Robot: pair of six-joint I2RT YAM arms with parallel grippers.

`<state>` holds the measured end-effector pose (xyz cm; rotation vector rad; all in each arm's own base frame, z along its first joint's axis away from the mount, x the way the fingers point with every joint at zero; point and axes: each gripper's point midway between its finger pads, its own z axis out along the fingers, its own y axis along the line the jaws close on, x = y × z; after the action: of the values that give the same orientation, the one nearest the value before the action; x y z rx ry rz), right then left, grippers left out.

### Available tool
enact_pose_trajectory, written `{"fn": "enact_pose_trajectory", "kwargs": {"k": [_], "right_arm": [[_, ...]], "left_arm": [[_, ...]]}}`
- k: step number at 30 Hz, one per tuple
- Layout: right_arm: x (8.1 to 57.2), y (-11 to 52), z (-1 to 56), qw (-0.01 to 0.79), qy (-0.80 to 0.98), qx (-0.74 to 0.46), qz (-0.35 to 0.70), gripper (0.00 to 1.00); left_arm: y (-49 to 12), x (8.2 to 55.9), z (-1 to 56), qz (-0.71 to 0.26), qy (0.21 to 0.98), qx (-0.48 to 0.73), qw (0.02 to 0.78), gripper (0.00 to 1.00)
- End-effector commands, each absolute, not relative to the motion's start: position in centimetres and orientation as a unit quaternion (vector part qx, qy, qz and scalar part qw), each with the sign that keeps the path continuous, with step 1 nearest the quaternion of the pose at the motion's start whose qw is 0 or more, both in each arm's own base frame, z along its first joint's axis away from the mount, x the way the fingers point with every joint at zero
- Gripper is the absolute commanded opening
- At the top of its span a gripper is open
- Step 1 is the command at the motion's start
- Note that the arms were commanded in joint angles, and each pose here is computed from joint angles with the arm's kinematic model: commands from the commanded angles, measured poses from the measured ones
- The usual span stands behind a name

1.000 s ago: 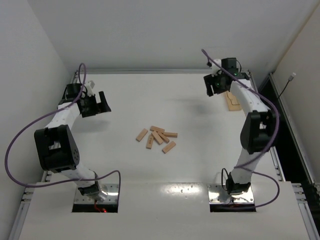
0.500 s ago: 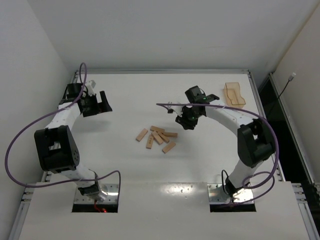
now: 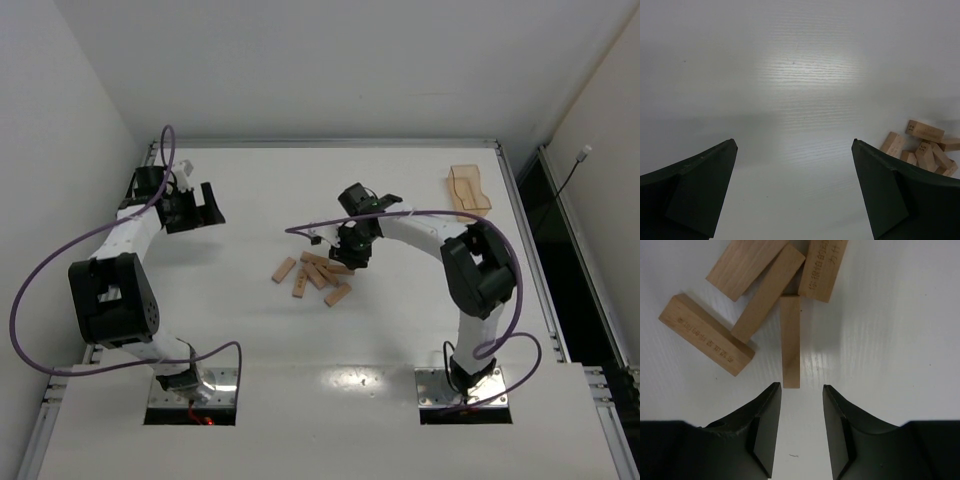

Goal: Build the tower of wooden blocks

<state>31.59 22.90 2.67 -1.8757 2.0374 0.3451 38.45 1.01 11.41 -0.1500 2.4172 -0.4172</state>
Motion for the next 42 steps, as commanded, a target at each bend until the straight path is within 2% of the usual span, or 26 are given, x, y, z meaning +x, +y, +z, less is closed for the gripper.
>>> {"fn": "enact_pose_trajectory", "kwargs": {"k": [1,11,19,22,23,24,29,34,38,42], "right_arm": [[32.4,25.2,4.4,0.202,0.692,-0.68,0.133,0.36],[31.0,26.4,2.4,0.162,0.681,-0.699,0.151,0.39],[31.8,26.9,1.5,0.156,0.683,-0.699,0.147,0.39],[32.0,26.8,0.9,0.15,0.685,-0.698,0.144,0.21],[31.9,26.7,0.6,0.146,0.686,-0.698,0.144,0.05],[32.3,27.0,0.9,0.152,0.684,-0.699,0.143,0.01],[30.5,26.6,1.5,0.133,0.687,-0.694,0.168,0.0],[30.2,26.8,5.4,0.185,0.688,-0.681,0.168,0.0],[34.1,27.9,9.0,0.267,0.689,-0.664,0.118,0.0],[37.8,29.3,8.5,0.282,0.701,-0.649,0.091,0.0]], "left_arm": [[0.8,38.8,13.0,-0.155,0.92,-0.038,0.357,1.0],[1.0,39.1,12.8,-0.152,0.923,-0.041,0.352,1.0],[1.0,39.1,12.1,-0.153,0.926,-0.043,0.344,1.0],[1.4,39.1,11.8,-0.152,0.927,-0.048,0.34,1.0],[1.4,39.1,11.8,-0.152,0.927,-0.048,0.34,1.0],[1.4,39.1,11.8,-0.152,0.927,-0.048,0.34,1.0],[1.4,39.1,11.7,-0.15,0.927,-0.044,0.341,1.0],[1.2,38.9,11.5,-0.155,0.928,-0.044,0.337,1.0],[1.1,38.9,11.3,-0.159,0.927,-0.042,0.338,1.0],[1.0,38.9,11.3,-0.161,0.927,-0.046,0.337,1.0]]}}
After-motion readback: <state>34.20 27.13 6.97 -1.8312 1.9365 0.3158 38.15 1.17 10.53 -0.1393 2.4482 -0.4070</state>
